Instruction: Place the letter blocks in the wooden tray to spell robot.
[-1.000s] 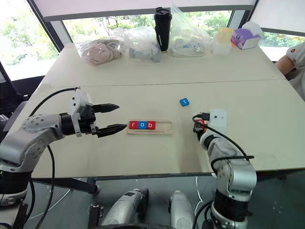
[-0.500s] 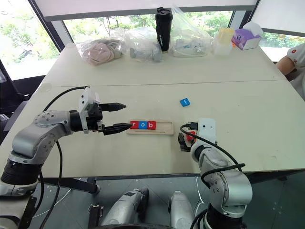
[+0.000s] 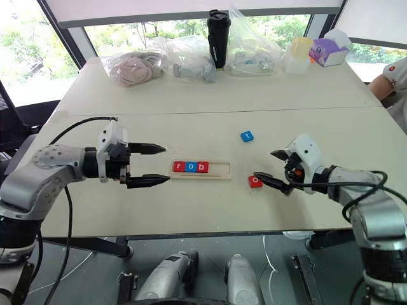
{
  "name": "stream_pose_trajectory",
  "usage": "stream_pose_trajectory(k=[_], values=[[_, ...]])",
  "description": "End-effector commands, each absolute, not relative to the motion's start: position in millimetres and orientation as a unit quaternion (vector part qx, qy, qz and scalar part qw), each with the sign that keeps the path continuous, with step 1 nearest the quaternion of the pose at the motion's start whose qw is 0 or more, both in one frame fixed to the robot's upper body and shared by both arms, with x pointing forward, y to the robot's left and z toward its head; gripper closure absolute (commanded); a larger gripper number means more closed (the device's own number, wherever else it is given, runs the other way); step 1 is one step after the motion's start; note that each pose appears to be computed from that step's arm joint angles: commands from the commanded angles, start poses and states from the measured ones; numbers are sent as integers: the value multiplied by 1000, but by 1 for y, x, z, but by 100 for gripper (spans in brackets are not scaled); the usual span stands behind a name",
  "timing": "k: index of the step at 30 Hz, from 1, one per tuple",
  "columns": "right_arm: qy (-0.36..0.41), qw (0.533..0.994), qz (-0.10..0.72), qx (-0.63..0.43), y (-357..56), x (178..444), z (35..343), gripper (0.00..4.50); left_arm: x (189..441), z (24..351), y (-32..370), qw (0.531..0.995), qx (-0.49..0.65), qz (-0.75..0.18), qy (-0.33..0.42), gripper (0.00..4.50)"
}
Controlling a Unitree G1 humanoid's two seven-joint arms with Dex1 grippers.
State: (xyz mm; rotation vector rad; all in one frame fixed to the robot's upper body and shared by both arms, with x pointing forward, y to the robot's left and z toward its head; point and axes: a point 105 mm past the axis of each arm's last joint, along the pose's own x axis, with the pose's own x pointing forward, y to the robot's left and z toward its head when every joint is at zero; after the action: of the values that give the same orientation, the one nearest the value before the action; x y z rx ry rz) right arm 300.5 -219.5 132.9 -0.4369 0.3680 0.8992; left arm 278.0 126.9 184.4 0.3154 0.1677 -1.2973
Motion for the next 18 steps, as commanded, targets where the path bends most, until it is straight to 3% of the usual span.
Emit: stream_pose_trajectory(k=[1, 5, 18], values=[[184, 811, 481, -276, -223, 304, 120, 3, 269, 185, 122, 757, 207, -616, 73, 0], [179, 797, 507, -275, -224, 317, 118, 3, 262, 178, 119, 745, 229, -621, 81, 0], [193, 753, 564, -278, -213, 316, 103, 3, 259, 181, 119, 770, 222, -593, 76, 0]])
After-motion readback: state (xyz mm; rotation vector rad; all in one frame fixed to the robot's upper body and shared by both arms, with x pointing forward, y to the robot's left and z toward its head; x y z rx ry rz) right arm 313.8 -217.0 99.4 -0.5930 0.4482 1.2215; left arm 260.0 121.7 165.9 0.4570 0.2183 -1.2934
